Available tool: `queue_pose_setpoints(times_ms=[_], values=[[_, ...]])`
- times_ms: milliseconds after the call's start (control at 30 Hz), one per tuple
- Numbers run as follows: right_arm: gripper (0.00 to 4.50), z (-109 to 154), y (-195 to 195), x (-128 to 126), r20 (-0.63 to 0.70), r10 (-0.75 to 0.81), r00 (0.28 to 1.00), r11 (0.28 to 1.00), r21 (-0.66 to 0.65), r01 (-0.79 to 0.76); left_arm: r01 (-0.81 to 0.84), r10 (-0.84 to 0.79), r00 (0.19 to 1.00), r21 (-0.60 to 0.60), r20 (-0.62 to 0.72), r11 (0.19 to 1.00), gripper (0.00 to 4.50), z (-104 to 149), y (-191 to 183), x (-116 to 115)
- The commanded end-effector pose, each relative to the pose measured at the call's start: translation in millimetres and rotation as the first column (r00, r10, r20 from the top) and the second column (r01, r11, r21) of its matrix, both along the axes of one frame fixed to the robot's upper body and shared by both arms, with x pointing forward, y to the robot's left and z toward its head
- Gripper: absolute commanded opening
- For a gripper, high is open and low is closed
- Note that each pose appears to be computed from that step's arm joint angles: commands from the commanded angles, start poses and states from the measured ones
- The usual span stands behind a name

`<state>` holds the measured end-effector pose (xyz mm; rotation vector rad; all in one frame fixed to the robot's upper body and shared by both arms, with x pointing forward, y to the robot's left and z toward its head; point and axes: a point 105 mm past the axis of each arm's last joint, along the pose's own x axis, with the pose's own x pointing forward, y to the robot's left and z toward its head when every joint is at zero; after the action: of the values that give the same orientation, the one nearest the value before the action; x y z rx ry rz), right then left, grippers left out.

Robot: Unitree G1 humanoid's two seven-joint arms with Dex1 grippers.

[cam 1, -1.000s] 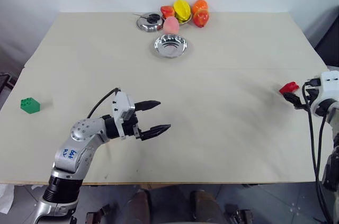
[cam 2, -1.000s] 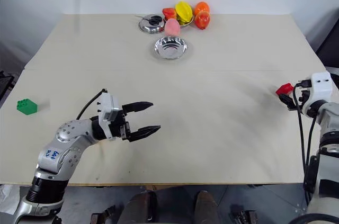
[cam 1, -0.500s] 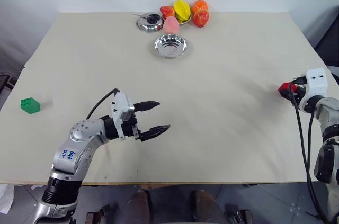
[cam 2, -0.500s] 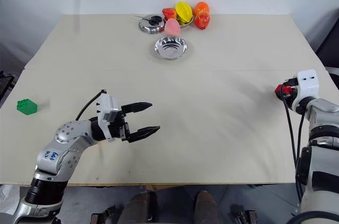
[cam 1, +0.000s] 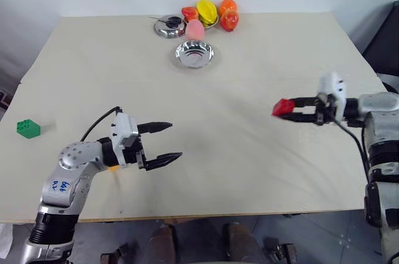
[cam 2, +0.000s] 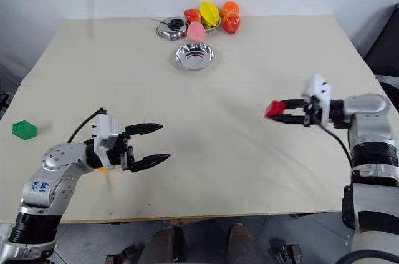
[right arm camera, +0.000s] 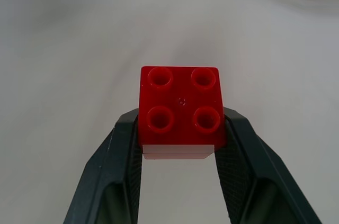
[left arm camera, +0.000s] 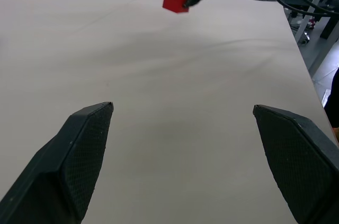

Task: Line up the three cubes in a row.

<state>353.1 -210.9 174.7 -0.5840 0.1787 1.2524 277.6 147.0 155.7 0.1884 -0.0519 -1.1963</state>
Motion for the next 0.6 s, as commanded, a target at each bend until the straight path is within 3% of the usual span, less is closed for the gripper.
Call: queue_pose_setpoints(times_ms=[33, 200, 300, 600], values=[[1.49, -3.7, 22.6, -12.3, -0.053, 0.148, 0.988, 0.989, -0.019, -0.149, 0.017, -0.017, 0.999, 0.002, 0.036, 1.000, 4.50, 3.3, 3.1, -1.5], [1.49, -32.1, 33.7, -11.6, -0.089, 0.195, 0.977, 0.977, -0.071, -0.201, 0.023, -0.023, 0.999, -0.003, 0.033, 1.000, 4.50, 0.0, 0.6, -3.1], [1.49, -43.2, 31.9, -16.0, -0.181, 0.187, 0.965, 0.977, -0.066, -0.202, 0.013, -0.013, 0.999, -0.001, 0.035, 1.000, 4.50, -0.7, 2.4, -5.1], [1.49, -51.8, 11.3, -14.4, -0.150, 0.157, 0.976, 0.977, -0.121, -0.176, -0.013, 0.013, 0.999, -0.001, 0.047, 1.000, 4.50, 1.2, 5.5, -6.1]])
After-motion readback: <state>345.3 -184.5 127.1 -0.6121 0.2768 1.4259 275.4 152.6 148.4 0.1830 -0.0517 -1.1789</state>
